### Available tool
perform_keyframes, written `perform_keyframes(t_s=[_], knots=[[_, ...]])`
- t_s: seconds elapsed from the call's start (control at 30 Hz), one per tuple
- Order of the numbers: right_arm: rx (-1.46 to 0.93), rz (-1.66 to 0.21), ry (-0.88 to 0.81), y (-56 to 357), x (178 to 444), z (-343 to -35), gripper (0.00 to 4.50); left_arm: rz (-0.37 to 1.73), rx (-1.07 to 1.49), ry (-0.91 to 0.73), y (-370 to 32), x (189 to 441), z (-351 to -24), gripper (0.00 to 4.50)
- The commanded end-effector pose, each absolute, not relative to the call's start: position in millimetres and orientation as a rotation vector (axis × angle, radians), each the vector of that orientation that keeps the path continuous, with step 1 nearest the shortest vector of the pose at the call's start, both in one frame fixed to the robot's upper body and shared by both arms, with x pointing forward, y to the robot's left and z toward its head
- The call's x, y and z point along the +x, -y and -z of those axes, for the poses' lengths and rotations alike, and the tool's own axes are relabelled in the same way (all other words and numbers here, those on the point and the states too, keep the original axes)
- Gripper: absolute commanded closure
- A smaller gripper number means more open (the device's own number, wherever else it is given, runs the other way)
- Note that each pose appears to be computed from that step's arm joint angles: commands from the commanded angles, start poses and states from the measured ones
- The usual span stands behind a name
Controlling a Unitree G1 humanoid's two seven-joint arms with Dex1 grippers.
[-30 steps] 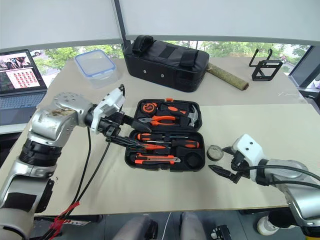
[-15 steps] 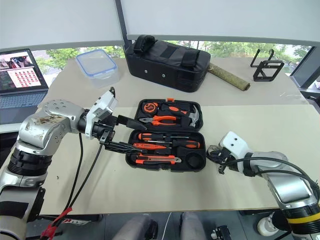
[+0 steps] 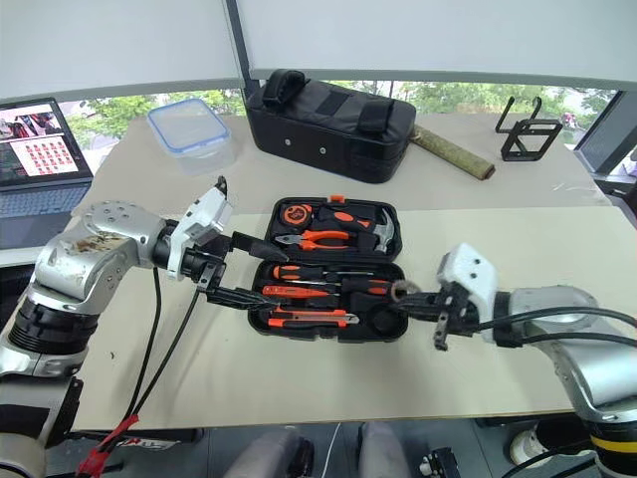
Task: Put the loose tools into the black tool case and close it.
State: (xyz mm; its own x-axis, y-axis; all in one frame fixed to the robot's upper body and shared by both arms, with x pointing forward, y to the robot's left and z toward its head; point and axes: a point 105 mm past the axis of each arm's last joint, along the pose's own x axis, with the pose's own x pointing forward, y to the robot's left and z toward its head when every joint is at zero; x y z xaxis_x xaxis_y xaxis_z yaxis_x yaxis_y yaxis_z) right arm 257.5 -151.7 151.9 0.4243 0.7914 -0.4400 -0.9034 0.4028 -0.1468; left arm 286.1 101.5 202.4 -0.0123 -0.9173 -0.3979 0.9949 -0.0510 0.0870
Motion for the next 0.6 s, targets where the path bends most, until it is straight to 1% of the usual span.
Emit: perform_keyframes(t_s=[0.03, 0.1, 0.17, 0.2, 0.27, 0.3, 0.4, 0.47, 0.5, 0.6], knots=[[-0.412, -1.059, -0.333, 146, 263, -148, 4.48, 1.581, 0.436, -0.226, -101, 285, -206, 0.00], [-0.415, -1.054, -0.350, 146, 263, -142, 4.48, 1.580, 0.436, -0.224, -101, 285, -206, 0.00], [-0.411, -1.061, -0.362, 144, 262, -138, 3.73, 1.577, 0.436, -0.224, -101, 285, -206, 0.00], [-0.413, -1.060, -0.372, 144, 261, -135, 3.51, 1.573, 0.437, -0.223, -102, 286, -206, 0.00], [-0.442, -1.068, -0.393, 146, 259, -130, 2.87, 1.566, 0.437, -0.222, -102, 287, -206, 0.00], [-0.449, -1.072, -0.398, 147, 257, -130, 2.48, 1.560, 0.436, -0.222, -103, 288, -206, 0.00], [-0.438, -1.090, -0.399, 151, 250, -138, 1.54, 1.525, 0.429, -0.229, -107, 293, -205, 0.00], [-0.429, -1.074, -0.387, 156, 250, -145, 0.81, 1.492, 0.423, -0.232, -111, 298, -204, 0.00], [-0.424, -1.050, -0.377, 162, 253, -149, 0.53, 1.464, 0.418, -0.234, -114, 302, -204, 0.00], [-0.387, -0.977, -0.360, 180, 264, -160, 0.53, 1.368, 0.425, -0.251, -129, 316, -198, 0.00]])
